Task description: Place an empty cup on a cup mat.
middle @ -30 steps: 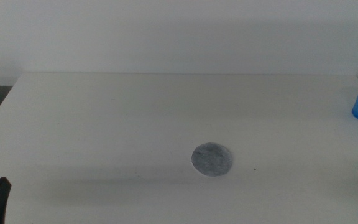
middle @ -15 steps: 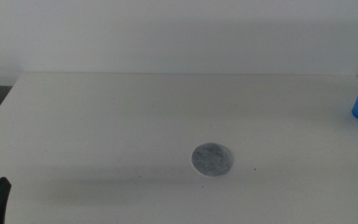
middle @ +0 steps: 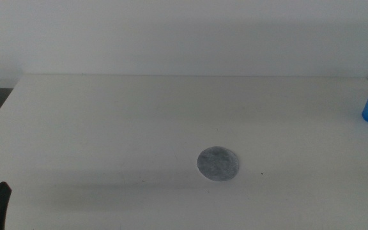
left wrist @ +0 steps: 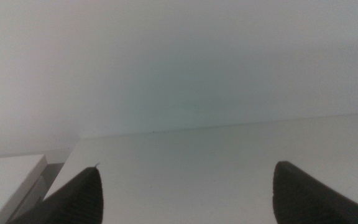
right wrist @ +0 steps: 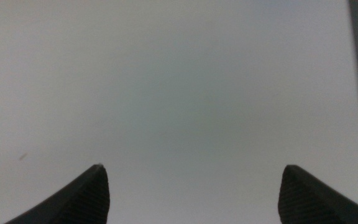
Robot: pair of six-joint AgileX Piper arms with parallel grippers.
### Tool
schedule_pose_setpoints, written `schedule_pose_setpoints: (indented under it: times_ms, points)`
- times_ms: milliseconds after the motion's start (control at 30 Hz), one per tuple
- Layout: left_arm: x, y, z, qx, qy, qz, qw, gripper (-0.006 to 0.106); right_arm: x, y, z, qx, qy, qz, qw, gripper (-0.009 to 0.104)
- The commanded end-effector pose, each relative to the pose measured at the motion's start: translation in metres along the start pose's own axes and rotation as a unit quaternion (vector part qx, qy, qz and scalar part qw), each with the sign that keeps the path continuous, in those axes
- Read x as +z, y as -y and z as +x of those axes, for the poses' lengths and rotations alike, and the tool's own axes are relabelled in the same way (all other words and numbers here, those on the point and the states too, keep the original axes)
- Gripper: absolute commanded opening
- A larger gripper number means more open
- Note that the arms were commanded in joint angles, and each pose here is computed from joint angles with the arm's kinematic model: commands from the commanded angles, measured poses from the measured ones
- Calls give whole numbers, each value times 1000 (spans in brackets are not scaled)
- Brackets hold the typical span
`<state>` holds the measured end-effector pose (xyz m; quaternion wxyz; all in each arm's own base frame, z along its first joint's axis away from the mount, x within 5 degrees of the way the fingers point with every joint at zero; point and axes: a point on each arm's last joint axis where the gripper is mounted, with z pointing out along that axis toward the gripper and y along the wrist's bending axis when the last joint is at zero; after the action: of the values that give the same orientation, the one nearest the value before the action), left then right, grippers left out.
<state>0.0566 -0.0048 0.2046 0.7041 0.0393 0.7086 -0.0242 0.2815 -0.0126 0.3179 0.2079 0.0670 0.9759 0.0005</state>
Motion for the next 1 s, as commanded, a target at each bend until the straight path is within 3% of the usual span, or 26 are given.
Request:
schedule_pose_setpoints:
  times_ms: [0, 433, 867, 967]
  points:
    - [0, 0, -1, -1, 5, 1, 1000, 94, 7, 16, -19, 19, -10, 24, 999, 93]
    - [0, 0, -1, -1, 5, 1, 1000, 94, 81, 116, -122, 143, -4, 58, 988, 88]
    - [0, 0, -1, -1, 5, 1, 1000, 94, 188, 135, -146, 168, -37, 21, 985, 75]
    - [0, 0, -1, -1, 5, 1, 1000, 94, 204, 137, -144, 168, -37, 24, 985, 63]
